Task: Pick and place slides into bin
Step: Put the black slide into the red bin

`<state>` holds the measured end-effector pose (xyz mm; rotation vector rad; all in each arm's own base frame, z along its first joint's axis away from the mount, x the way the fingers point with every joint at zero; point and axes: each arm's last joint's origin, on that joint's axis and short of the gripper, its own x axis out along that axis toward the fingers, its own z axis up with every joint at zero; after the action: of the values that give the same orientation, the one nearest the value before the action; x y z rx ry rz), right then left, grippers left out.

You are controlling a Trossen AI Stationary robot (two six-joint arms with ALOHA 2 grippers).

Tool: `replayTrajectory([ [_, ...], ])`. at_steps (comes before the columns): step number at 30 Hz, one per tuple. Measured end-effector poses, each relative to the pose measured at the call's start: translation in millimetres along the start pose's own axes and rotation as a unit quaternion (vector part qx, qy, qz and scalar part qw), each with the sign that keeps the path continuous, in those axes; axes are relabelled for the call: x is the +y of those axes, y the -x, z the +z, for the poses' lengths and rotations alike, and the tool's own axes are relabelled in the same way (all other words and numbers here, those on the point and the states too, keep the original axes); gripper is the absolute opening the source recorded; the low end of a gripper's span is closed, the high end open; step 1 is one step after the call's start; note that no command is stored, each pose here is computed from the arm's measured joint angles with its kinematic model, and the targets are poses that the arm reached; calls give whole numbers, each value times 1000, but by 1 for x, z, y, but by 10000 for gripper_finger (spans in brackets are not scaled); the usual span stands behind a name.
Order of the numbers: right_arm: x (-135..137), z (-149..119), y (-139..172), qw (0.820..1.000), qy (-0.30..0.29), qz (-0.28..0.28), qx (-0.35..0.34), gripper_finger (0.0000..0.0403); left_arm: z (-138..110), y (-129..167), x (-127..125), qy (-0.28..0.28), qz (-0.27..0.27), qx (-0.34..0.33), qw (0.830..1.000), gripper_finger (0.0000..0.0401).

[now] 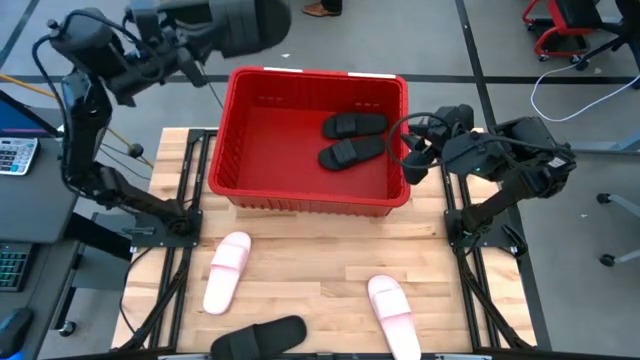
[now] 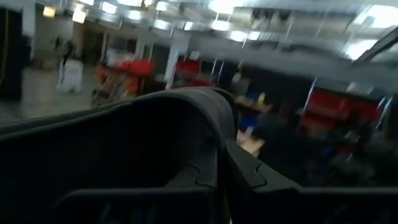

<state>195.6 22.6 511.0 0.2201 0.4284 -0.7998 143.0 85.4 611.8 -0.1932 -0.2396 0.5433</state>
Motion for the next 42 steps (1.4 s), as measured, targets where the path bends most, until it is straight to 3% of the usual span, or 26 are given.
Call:
replayTrajectory([
  [4, 0, 0, -1, 1000, -4, -2, 0, 134, -8, 18, 5, -7, 50, 60, 997, 12],
  [8, -1, 1, -2, 1000, -5, -8, -3, 134, -23, 18, 4, -22, 70, 129, 989, 12],
  [12, -4, 2, -4, 1000, -8, -17, -3, 134, -30, 4, -2, -40, 58, 139, 988, 12],
  [15, -5, 3, -6, 1000, -7, -22, -4, 134, -24, 1, -5, -49, 49, 105, 992, 12],
  [23, -5, 3, -6, 1000, -4, -24, -4, 134, -46, -56, -3, -64, 45, 108, 991, 12],
  [29, -5, 3, -6, 1000, -4, -23, -3, 134, -76, -103, 17, -4, 70, 159, 985, 12],
  [35, -5, 3, -6, 1000, -10, -14, 4, 134, -150, -161, 48, 86, 143, 297, 940, 12],
  [42, -5, 3, -6, 1000, -8, -10, 7, 134, -248, -212, 81, 128, 225, 439, 860, 12],
])
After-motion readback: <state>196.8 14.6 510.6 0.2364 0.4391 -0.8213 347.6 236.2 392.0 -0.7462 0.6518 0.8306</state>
